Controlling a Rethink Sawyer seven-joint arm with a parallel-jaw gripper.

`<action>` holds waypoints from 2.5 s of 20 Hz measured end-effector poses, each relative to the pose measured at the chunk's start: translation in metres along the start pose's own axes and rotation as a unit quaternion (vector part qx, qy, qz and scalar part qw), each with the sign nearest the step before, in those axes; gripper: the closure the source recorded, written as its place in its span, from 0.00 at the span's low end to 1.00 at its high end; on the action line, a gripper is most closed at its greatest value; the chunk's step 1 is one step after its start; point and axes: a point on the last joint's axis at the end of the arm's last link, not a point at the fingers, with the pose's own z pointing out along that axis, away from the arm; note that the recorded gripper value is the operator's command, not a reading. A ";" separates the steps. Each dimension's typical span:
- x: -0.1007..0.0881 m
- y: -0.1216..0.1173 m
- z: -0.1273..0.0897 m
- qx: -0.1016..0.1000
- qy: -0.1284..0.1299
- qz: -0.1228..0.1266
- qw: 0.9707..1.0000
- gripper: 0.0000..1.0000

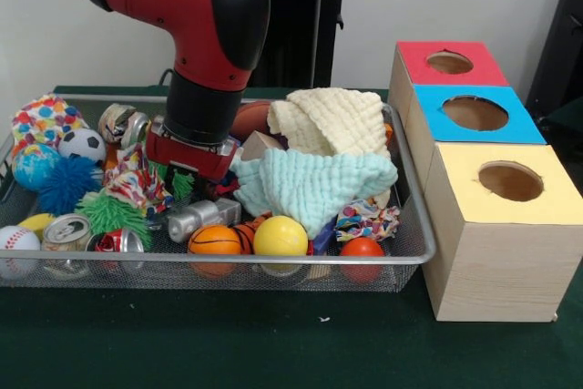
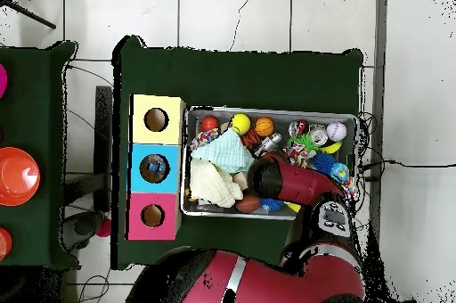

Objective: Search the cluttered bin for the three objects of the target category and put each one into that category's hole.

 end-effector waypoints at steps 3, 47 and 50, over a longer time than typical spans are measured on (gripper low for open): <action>0.000 0.000 0.000 0.000 0.000 0.000 1.000 1.00; -0.030 -0.016 -0.041 0.004 -0.006 0.012 1.000 1.00; -0.030 -0.016 -0.042 0.004 -0.007 0.012 1.000 1.00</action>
